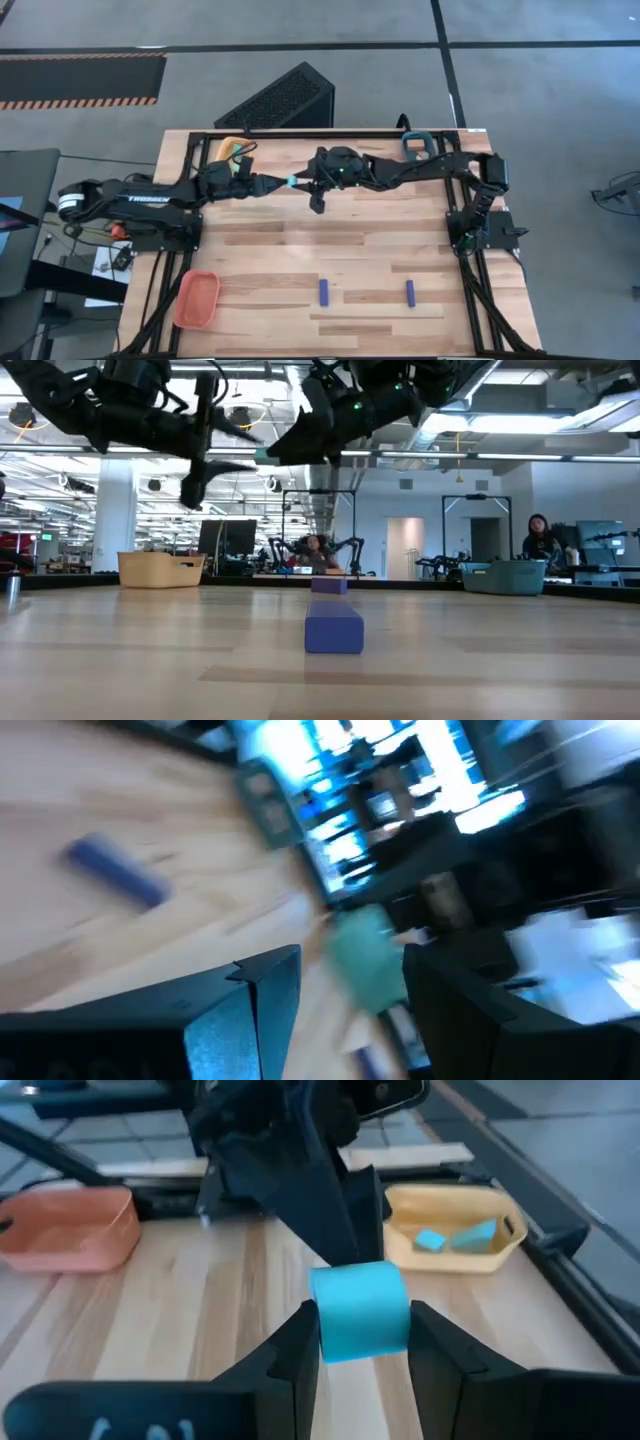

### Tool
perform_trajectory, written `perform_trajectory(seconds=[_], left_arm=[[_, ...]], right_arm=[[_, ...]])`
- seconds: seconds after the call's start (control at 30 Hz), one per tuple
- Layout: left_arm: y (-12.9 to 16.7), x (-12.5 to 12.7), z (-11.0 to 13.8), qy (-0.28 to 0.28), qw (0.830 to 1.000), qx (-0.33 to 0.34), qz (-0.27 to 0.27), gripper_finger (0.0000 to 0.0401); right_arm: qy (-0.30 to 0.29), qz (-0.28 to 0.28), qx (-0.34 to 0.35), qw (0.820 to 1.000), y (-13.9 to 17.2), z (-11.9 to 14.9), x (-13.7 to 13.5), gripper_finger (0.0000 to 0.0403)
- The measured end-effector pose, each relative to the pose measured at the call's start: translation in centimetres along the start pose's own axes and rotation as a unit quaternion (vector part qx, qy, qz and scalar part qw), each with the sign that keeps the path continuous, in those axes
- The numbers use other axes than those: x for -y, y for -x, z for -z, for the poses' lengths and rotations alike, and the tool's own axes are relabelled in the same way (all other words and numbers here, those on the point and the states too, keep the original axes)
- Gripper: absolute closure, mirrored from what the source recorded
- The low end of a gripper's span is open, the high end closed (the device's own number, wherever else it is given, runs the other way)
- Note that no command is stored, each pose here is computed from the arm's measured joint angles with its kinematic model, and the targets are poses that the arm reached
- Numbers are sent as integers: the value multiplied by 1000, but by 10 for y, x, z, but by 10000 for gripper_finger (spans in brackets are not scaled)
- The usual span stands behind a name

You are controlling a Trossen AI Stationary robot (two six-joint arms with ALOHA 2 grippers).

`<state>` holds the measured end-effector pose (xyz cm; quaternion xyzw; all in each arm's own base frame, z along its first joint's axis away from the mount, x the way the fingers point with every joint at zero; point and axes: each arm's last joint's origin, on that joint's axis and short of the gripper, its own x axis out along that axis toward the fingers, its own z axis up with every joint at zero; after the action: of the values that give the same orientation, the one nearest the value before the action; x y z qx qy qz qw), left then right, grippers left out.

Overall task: Sort & place blocks by color
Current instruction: Put the light blue block into the yellow bin

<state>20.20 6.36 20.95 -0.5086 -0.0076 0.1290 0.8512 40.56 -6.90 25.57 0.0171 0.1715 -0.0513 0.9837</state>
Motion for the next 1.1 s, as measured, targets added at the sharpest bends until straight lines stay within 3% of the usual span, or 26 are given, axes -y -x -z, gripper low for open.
perform_trajectory(seconds=[0.13, 0.4, 0.5, 0.77, 1.0, 1.1], left_arm=[[-6, 3, -1, 10, 999, 3, 39, 237], [-11, -3, 2, 43, 998, -35, 43, 239], [-11, -2, 0, 43, 997, -34, 49, 260], [-10, -3, -7, 52, 997, -16, 55, 363], [-8, -7, -13, 26, 997, -26, 61, 366], [-7, -11, -21, 18, 998, -20, 56, 363]], right_arm=[[1, 1, 4, 1000, 0, -1, 0, 274], [37, 21, 9, 999, 0, -2, -4, 274], [59, 26, 7, 998, 0, -2, -5, 274], [102, 30, 15, 994, -1, -4, -11, 273], [115, 35, 16, 993, -1, -4, -11, 268], [102, 73, 16, 992, -1, -4, -9, 246]])
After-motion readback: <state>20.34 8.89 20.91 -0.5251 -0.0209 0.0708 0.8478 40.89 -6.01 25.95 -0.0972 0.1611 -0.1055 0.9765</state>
